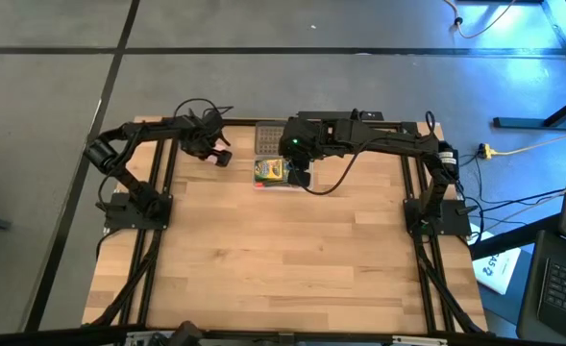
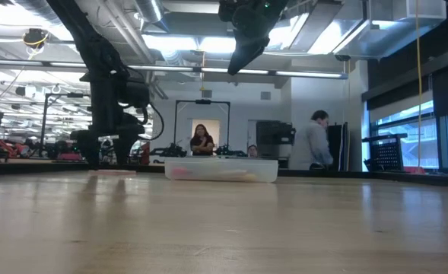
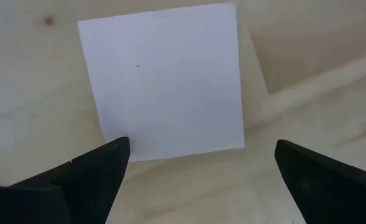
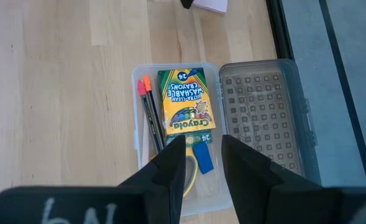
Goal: Pack school essentials
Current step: Put the light pink sticky notes into the black supply box
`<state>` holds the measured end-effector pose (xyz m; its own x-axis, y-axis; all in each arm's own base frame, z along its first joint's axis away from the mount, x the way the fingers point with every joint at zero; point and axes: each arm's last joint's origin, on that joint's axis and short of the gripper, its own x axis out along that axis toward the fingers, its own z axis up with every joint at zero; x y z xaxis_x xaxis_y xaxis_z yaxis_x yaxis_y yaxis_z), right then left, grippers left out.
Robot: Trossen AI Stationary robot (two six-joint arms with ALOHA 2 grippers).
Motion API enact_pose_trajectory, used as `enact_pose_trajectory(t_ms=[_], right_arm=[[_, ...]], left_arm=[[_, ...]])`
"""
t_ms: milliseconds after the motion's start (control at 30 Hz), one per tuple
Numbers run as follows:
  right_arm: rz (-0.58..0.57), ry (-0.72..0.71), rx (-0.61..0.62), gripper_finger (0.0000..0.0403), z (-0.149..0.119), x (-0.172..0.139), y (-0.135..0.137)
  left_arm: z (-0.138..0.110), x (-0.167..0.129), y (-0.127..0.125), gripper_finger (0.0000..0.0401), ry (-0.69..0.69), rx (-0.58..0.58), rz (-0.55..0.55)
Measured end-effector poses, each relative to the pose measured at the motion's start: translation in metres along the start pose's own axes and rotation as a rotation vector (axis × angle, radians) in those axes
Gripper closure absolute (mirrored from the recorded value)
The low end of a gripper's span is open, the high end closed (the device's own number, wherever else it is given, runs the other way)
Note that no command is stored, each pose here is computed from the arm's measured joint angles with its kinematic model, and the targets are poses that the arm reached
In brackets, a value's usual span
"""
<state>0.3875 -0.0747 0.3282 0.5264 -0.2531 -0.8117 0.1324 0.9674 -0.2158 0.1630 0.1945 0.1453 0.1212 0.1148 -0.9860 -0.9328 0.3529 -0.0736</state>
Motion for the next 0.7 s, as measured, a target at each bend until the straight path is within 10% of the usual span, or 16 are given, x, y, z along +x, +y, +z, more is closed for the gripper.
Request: enact_pose_trajectory(t_ms=[700], right_arm=[[0.000,0.000,0.000,0.0297,0.000,0.000,0.000]], left_arm=[[-0.018,-0.006,-0.025,0.0004,0.006,-0.053,0.069]])
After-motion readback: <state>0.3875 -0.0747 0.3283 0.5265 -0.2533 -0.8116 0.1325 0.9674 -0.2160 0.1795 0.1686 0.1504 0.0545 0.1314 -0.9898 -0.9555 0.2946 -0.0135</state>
